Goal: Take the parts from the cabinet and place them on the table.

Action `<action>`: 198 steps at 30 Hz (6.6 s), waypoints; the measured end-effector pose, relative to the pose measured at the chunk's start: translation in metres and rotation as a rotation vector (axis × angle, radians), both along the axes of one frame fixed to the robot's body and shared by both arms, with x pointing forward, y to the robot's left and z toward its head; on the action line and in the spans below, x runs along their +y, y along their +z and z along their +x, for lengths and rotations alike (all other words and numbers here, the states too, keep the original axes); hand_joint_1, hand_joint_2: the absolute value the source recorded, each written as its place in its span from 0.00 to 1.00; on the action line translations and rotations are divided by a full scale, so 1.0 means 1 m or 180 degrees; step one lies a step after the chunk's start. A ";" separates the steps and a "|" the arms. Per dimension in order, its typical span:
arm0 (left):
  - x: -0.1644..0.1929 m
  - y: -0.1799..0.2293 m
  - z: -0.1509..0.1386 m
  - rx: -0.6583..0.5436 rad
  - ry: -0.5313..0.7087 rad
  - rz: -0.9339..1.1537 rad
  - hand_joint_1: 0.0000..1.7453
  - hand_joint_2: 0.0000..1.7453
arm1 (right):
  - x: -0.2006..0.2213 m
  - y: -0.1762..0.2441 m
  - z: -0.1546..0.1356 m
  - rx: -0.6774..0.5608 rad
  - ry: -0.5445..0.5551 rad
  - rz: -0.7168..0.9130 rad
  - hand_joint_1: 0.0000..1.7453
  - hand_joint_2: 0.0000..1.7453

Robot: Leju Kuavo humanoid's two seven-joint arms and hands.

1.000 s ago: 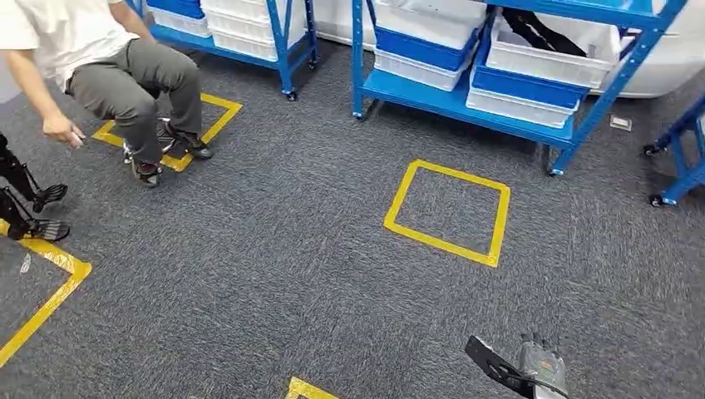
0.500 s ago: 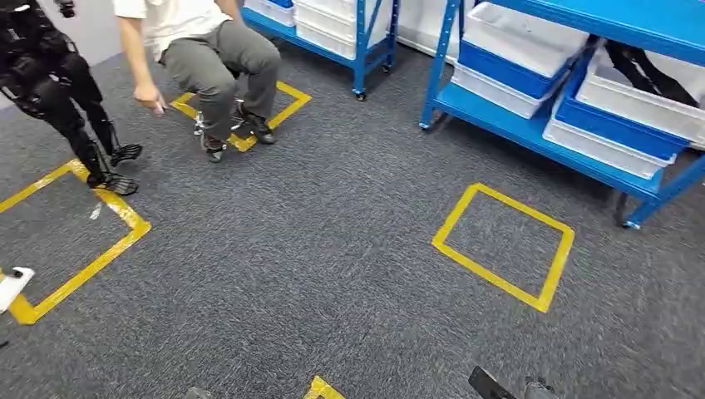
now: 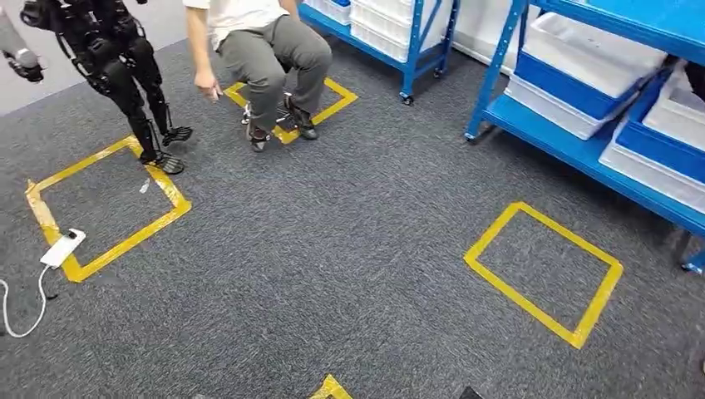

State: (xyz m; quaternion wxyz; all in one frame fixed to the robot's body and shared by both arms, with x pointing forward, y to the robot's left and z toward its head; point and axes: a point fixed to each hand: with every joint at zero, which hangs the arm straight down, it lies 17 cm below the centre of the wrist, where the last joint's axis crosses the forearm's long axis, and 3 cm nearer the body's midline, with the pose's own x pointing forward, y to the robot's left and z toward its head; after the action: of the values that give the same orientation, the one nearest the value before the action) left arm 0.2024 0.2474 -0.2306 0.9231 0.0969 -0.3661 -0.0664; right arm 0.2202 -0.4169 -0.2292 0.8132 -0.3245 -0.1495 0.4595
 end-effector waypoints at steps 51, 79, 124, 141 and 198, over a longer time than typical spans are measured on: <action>-0.031 -0.007 -0.016 0.0227 -0.0378 -0.0055 0.00 0.00 | 0.040 -0.019 -0.035 0.0258 -0.0063 0.0210 0.00 0.00; -0.033 -0.007 -0.015 0.0239 -0.0420 -0.0047 0.00 0.00 | 0.042 -0.021 -0.039 0.0340 -0.0012 0.0188 0.00 0.00; -0.034 -0.008 -0.017 0.0252 -0.0459 -0.0035 0.00 0.00 | 0.038 -0.020 -0.042 0.0300 -0.0193 0.0166 0.00 0.00; -0.037 -0.008 -0.017 0.0263 -0.0466 -0.0067 0.00 0.00 | 0.037 -0.020 -0.043 0.0317 -0.0259 0.0182 0.00 0.00; -0.064 -0.025 -0.060 0.0999 -0.0483 -0.0558 0.00 0.00 | 0.086 -0.046 -0.117 0.0164 -0.2656 0.1561 0.00 0.00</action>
State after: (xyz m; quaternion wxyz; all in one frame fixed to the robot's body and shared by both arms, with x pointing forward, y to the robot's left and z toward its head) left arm 0.1421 0.1830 -0.2555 0.9661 -0.0233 -0.2283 -0.1180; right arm 0.1036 -0.3305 -0.2753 0.9840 -0.1441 -0.0903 0.0533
